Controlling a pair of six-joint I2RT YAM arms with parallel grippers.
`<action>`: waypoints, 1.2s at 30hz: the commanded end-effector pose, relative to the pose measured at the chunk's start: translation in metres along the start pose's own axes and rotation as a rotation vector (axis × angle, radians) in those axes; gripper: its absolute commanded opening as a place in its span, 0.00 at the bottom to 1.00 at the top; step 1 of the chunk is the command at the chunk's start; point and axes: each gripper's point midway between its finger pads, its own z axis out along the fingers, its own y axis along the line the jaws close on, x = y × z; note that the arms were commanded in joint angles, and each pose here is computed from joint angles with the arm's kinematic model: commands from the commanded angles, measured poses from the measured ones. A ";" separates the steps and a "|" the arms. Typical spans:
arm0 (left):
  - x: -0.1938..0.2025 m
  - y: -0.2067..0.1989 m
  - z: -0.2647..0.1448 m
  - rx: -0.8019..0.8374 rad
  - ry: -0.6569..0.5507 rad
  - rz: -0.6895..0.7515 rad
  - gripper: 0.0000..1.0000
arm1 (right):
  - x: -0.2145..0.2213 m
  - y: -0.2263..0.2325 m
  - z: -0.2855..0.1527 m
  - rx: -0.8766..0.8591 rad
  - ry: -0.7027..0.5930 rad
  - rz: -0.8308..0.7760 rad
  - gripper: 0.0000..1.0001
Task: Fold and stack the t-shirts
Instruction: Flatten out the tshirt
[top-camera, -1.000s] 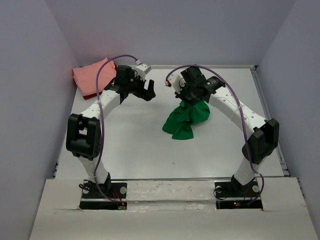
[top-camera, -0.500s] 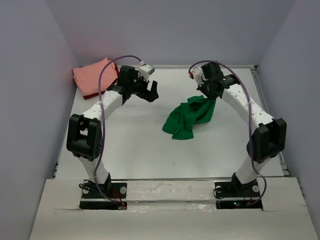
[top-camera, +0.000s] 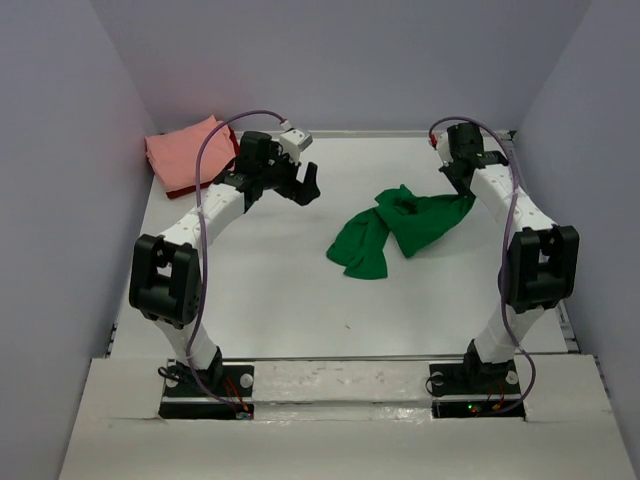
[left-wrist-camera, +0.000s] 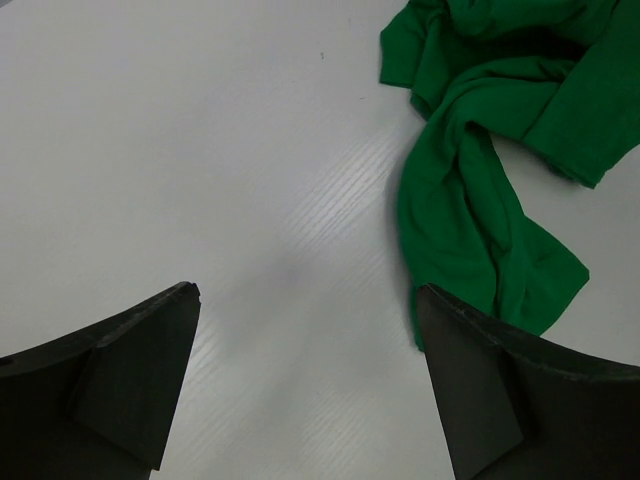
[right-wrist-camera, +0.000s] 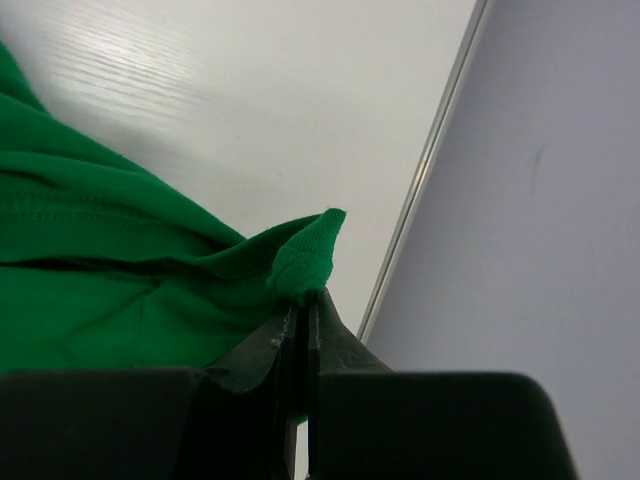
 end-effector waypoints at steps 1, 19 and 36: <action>-0.019 -0.010 -0.013 0.010 -0.060 0.032 0.99 | 0.029 -0.026 0.030 0.099 0.082 0.057 0.00; -0.005 -0.053 0.009 0.106 -0.009 0.061 0.99 | 0.124 -0.053 0.119 0.148 0.287 0.096 0.00; 0.034 -0.123 0.052 0.283 0.113 0.101 0.99 | 0.105 -0.048 0.132 0.040 0.231 0.200 0.62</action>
